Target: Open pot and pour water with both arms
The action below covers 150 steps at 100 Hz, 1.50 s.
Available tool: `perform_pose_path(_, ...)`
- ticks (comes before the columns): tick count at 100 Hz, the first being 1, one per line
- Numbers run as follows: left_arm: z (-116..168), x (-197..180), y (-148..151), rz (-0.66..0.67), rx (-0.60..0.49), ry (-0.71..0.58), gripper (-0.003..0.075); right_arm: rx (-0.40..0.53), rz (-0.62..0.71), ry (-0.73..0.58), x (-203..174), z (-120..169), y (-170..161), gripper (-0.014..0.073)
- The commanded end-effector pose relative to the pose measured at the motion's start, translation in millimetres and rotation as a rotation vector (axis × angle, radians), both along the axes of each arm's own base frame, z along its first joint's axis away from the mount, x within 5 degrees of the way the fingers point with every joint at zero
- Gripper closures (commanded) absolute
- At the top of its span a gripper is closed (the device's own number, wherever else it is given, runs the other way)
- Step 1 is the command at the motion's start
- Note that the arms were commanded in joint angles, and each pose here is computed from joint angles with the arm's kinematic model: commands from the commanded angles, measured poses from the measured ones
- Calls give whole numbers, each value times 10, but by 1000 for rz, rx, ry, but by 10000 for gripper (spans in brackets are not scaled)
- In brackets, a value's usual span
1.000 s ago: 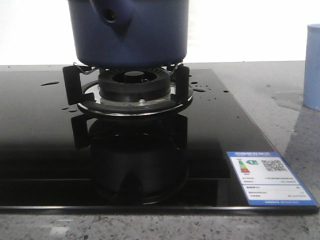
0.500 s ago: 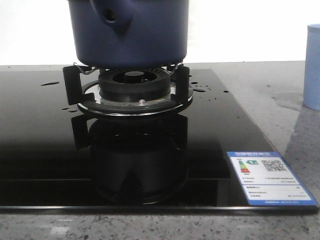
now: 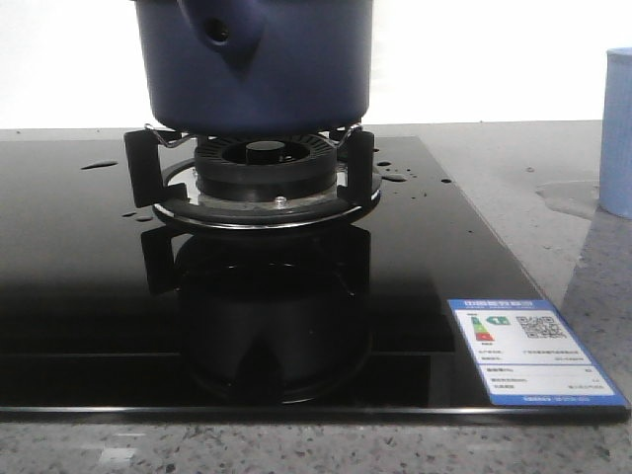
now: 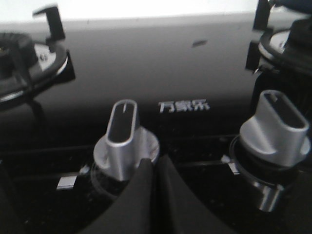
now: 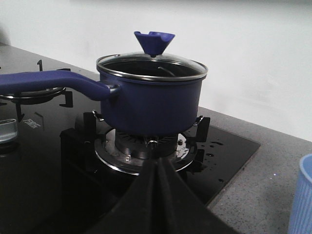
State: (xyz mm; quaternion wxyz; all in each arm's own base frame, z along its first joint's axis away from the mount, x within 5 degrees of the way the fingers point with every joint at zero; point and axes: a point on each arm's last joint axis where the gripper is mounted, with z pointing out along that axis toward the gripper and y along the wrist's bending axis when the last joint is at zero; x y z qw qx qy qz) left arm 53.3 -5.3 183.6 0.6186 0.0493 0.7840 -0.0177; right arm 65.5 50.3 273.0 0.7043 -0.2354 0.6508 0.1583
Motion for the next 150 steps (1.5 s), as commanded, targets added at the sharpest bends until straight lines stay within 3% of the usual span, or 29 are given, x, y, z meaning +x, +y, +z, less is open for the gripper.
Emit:
perform_pose_path(1, -64, 2, 9, 26, -32, -29, 739, 36, 7, -22, -3, 95, 3, 666)
perform_pose_path(87, -64, 3, 13, 35, -34, -29, 739, 37, 21, -25, -18, 98, 11, 666)
perform_pose_path(101, -64, 3, 13, 35, -34, -29, 739, 42, -96, -10, 41, 58, -82, 666)
perform_pose_path(111, -64, 3, 13, 35, -34, -29, 739, 99, -96, -2, 44, 55, -86, 666)
perform_pose_path(125, -64, 3, 13, 35, -34, -29, 739, 107, -147, -72, 62, 74, -131, 666)
perform_pose_path(131, -64, 3, 13, 35, -34, -29, 739, -10, -200, -128, 77, 65, -165, 666)
perform_pose_path(150, -64, 3, 13, 35, -34, -29, 739, -30, -358, -79, 126, 7, -301, 666)
